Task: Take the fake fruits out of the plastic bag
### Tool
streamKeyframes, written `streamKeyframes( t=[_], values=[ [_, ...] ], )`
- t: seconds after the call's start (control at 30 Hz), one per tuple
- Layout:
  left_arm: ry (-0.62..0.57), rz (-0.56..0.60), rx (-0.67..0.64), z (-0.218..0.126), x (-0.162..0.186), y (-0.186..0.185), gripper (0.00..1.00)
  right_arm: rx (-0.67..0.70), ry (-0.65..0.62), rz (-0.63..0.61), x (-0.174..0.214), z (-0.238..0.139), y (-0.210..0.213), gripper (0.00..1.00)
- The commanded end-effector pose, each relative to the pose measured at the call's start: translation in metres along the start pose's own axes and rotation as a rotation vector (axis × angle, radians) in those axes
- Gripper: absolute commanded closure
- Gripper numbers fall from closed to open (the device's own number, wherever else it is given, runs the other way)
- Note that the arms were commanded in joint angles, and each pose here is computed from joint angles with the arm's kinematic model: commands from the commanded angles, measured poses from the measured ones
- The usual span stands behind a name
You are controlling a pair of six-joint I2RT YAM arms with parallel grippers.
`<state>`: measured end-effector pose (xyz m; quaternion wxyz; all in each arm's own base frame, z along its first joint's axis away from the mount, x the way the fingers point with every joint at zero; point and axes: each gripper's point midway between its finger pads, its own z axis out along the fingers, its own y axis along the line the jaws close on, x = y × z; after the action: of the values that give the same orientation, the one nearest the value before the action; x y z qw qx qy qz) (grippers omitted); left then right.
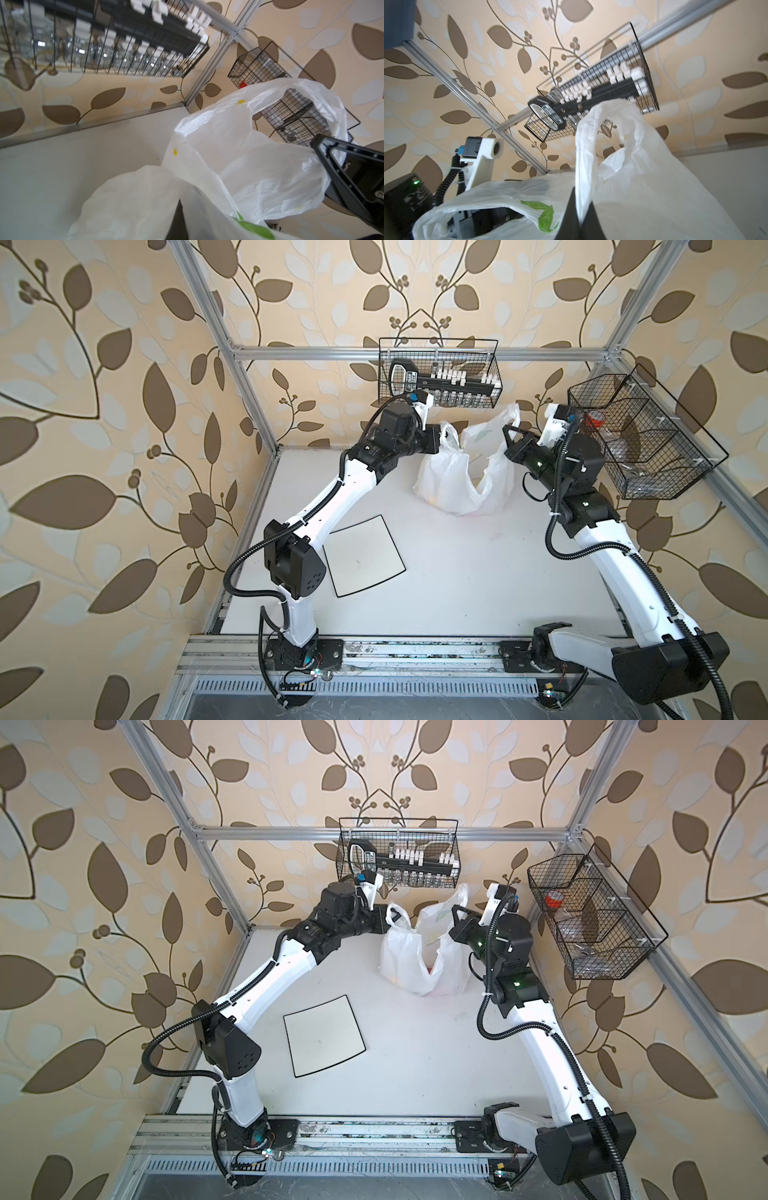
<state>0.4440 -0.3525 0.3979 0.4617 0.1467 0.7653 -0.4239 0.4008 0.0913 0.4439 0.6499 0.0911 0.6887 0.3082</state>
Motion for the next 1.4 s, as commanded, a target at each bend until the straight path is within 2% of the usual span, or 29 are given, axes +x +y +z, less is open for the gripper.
streamKeyframes(
  t=[0.0, 0.2, 0.33, 0.37, 0.43, 0.5, 0.6, 0.77, 0.87, 1.0, 1.1, 1.23, 1.37],
  values=[
    [-0.004, 0.073, 0.141, -0.008, -0.010, -0.027, 1.00, -0.039, -0.076, -0.047, -0.022, -0.006, 0.014, 1.00],
    [0.084, -0.035, 0.140, -0.017, 0.049, -0.007, 1.00, -0.010, 0.077, -0.007, 0.043, -0.035, -0.011, 1.00],
    [0.162, -0.200, 0.105, -0.037, 0.105, 0.009, 0.99, 0.005, 0.204, 0.132, 0.100, -0.061, -0.025, 1.00],
    [0.177, -0.239, 0.099, -0.042, 0.119, 0.012, 0.81, 0.013, 0.227, 0.149, 0.110, -0.066, -0.026, 1.00],
    [0.192, -0.296, 0.059, -0.056, 0.141, 0.016, 0.41, 0.040, 0.262, 0.160, 0.128, -0.077, -0.030, 1.00],
    [0.184, -0.285, 0.003, -0.074, 0.151, 0.015, 0.22, 0.064, 0.274, 0.161, 0.136, -0.084, -0.035, 1.00],
    [0.159, -0.250, -0.071, -0.103, 0.152, 0.008, 0.09, 0.078, 0.287, 0.150, 0.140, -0.089, -0.039, 1.00],
    [0.150, -0.267, -0.240, -0.150, 0.158, 0.019, 0.01, 0.079, 0.317, 0.132, 0.145, -0.086, -0.039, 1.00],
    [0.119, -0.270, -0.357, -0.187, 0.157, 0.029, 0.01, 0.080, 0.328, 0.133, 0.149, -0.084, -0.041, 1.00],
    [0.084, -0.280, -0.359, -0.220, 0.153, 0.019, 0.01, 0.080, 0.338, 0.132, 0.152, -0.082, -0.042, 1.00],
    [0.147, -0.250, -0.302, -0.222, 0.156, -0.007, 0.01, 0.077, 0.337, 0.127, 0.152, -0.080, -0.042, 1.00],
    [0.227, -0.103, -0.294, -0.208, 0.166, -0.044, 0.01, 0.079, 0.339, 0.126, 0.153, -0.079, -0.042, 1.00],
    [0.243, -0.070, -0.313, -0.187, 0.169, -0.051, 0.01, 0.088, 0.340, 0.127, 0.152, -0.080, -0.043, 1.00]
  ],
)
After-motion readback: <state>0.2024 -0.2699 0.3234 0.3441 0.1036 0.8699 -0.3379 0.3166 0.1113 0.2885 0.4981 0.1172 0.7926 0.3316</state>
